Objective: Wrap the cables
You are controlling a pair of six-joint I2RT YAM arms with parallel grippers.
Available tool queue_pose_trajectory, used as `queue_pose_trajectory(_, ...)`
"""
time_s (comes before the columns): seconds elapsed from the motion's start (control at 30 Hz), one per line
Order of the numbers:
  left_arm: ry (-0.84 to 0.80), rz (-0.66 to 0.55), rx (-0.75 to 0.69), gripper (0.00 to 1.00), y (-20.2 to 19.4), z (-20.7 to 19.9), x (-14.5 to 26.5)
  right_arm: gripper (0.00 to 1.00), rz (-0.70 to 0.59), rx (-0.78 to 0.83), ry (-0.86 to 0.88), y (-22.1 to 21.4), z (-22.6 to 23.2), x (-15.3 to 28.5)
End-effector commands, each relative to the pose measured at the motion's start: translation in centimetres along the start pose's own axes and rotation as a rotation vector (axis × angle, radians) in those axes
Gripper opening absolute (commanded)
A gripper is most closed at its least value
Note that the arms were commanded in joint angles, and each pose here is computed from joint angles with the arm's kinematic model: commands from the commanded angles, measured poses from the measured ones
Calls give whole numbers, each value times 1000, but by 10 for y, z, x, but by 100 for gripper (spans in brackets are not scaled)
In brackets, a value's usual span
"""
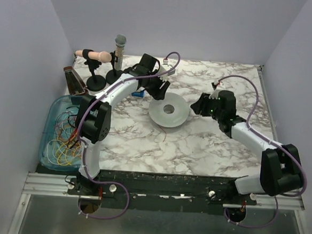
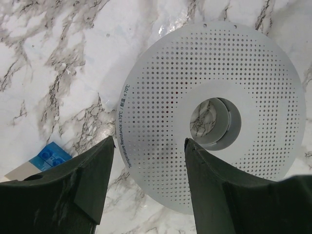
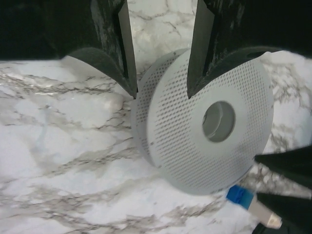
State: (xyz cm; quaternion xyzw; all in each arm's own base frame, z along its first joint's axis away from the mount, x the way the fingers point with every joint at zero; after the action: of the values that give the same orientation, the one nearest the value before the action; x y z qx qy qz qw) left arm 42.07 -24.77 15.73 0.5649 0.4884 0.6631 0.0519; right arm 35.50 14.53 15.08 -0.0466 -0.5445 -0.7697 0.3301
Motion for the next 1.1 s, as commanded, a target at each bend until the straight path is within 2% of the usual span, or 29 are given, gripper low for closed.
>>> queue_pose_trajectory(0.0,-13,-22,-21,68,12,-7,21,55,-5,198,23,-30,25,14)
queue_pose_trajectory(0.1,14,2,-5,68,5,-4,31,63,-47,232,97,-24,38,26)
queue_pose_trajectory(0.13,18,10,1,68,2,-5,35,64,-55,251,94,-8,43,27)
queue_pose_trajectory(0.23,29,13,23,68,-7,-10,50,65,52,379,206,15,66,24)
queue_pose_trajectory(0.37,36,-1,15,67,-19,-24,70,65,199,503,246,29,71,3)
queue_pose_trajectory(0.57,49,66,83,68,-57,-29,75,72,328,622,106,49,47,-41)
queue_pose_trajectory(0.7,46,35,208,67,-74,-21,70,73,389,482,210,57,45,-69)
queue_pose_trajectory(0.83,29,30,193,66,-85,-29,65,73,375,351,276,66,34,-87)
queue_pose_trajectory(0.93,-3,55,179,65,-95,-37,60,72,396,316,339,54,31,-99)
queue_pose_trajectory(1.07,-11,105,179,63,-110,-39,47,68,447,285,332,29,19,-105)
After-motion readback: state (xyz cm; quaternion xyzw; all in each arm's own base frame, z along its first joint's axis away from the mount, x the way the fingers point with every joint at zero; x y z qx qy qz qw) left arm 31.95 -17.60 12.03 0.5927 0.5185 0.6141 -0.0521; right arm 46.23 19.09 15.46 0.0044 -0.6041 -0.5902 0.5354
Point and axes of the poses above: each gripper's point midway between its finger pads, its own x axis back along the fingers, its own z axis along the line the jaws close on, y = z × x, the point moved 4 cm from there along x, back along the fingers
